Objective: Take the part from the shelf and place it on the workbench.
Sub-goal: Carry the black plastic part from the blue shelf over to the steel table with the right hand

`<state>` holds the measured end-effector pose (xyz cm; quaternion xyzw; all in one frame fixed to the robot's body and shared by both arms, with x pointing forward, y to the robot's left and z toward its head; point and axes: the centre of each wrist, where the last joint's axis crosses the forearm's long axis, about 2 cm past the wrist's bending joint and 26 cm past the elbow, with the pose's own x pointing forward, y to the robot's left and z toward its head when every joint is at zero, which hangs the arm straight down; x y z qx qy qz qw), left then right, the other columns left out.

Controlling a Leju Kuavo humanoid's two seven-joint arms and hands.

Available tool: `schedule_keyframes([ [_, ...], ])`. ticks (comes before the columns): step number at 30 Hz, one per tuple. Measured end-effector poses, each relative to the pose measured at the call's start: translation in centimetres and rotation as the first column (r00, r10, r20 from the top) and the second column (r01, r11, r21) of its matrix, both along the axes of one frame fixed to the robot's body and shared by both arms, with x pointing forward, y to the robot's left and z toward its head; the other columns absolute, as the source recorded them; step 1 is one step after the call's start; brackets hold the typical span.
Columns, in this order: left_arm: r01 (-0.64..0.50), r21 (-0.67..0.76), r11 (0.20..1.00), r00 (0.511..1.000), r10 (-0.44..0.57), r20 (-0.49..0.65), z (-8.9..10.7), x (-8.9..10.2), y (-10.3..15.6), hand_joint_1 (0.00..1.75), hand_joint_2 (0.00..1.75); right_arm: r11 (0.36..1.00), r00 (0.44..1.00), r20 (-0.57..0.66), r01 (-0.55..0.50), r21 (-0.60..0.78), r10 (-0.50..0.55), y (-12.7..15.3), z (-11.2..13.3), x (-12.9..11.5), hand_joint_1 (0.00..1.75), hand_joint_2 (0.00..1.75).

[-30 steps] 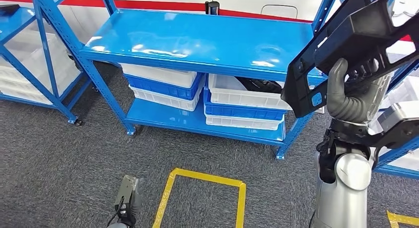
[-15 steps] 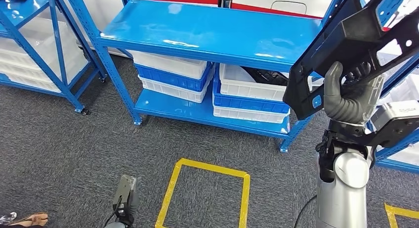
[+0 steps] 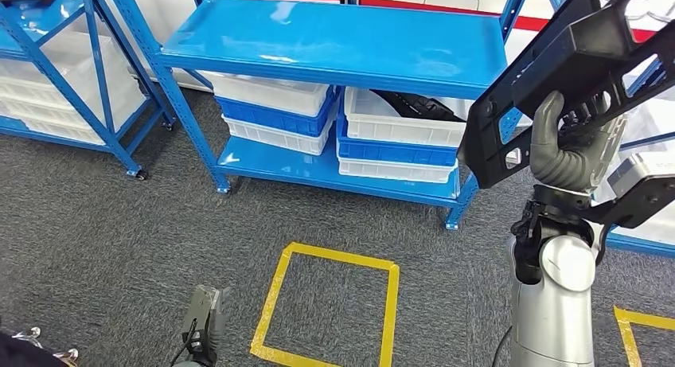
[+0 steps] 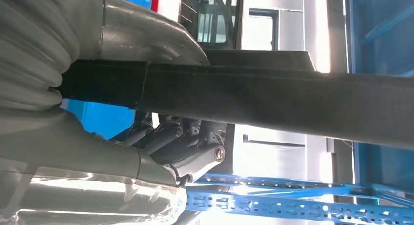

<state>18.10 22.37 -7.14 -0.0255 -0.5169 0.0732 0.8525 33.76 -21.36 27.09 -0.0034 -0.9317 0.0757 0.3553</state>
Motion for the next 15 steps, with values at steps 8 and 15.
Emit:
schedule_keyframes([
  [8,0.010,0.007,1.000,1.000,-0.010,0.007,0.07,0.18,0.03,0.00,0.00,1.000,1.000,0.008,0.003,-0.005,-0.003,-0.17,0.14,0.09,1.75,1.75],
  [15,0.008,0.012,1.000,1.000,-0.009,0.008,0.09,0.21,-0.02,0.00,0.00,1.000,1.000,0.008,0.006,-0.013,-0.006,-0.59,0.02,0.15,1.75,1.75],
])
